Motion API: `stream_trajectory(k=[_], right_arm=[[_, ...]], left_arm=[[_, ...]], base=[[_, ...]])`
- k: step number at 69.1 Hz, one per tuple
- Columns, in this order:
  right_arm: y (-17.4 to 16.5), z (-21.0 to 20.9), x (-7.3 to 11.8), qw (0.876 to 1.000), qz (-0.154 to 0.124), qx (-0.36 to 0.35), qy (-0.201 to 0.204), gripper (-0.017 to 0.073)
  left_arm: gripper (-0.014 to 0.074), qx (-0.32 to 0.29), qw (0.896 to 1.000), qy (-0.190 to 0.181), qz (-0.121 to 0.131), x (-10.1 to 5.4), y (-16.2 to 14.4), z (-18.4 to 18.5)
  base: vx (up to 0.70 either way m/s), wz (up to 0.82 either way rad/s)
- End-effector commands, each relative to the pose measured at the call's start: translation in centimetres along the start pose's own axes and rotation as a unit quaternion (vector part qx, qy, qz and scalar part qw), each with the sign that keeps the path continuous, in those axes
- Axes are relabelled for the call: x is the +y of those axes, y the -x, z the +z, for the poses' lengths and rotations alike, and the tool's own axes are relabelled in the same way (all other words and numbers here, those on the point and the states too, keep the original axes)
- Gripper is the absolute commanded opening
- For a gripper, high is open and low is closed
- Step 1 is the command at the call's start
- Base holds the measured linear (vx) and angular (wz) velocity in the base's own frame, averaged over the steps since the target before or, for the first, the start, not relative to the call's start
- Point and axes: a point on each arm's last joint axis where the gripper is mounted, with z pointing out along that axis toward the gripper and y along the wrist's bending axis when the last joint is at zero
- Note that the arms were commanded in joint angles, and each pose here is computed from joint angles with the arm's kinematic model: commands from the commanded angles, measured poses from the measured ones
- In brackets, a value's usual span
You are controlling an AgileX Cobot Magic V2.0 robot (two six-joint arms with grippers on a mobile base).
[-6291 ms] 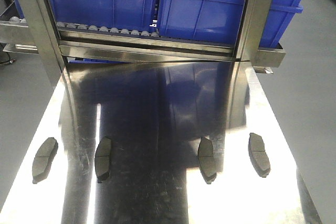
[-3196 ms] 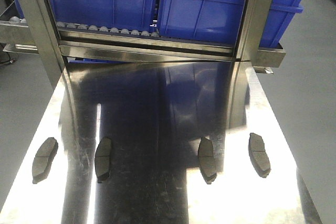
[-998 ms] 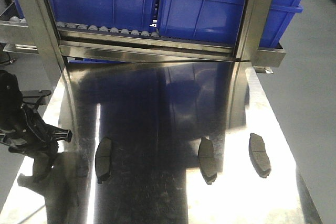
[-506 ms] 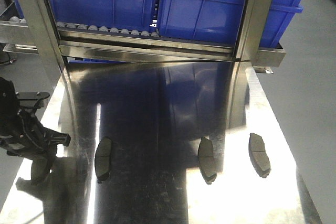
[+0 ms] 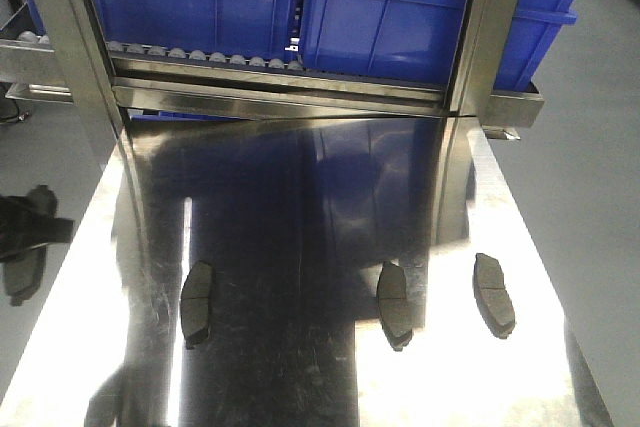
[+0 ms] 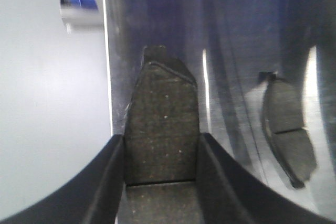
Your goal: Move and align brake pads A on conveyor
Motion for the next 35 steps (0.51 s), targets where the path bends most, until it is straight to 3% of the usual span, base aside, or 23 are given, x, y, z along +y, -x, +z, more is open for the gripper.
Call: stream_trajectory(k=[1,13,22,29,35], right_arm=[[0.6,-0.1,0.0,0.999,-0.006,-0.043,-0.001,-0.0010],[0.6,-0.1,0.0,0.999,-0.006,-0.043,-0.001,-0.0010],[0.6,-0.1,0.0,0.999,-0.006,-0.043,-0.001,-0.0010],[0.6,-0.1,0.0,0.999,-0.006,-0.043,-0.001,-0.0010],[0.6,-0.1,0.0,0.999,-0.006,-0.043,-0.001,-0.0010]], left_arm=[[-0.0007,-0.120,0.993,-0.008,0.013,-0.2,-0.6,-4.4],[-0.0006,-0.228,0.973,-0.015,0.013,0.0,-4.9,-9.7],[-0.0006,-0.325,0.945,-0.021,0.015,0.2,-8.6,-12.9],[-0.0006,-0.379,0.925,-0.023,0.017,0.4,-11.3,-13.7],[-0.0006,-0.392,0.919,-0.022,0.018,0.5,-12.7,-13.7]], base=[[0.00,0.00],[0.00,0.00],[0.00,0.00],[0.00,0.00],[0.00,0.00]])
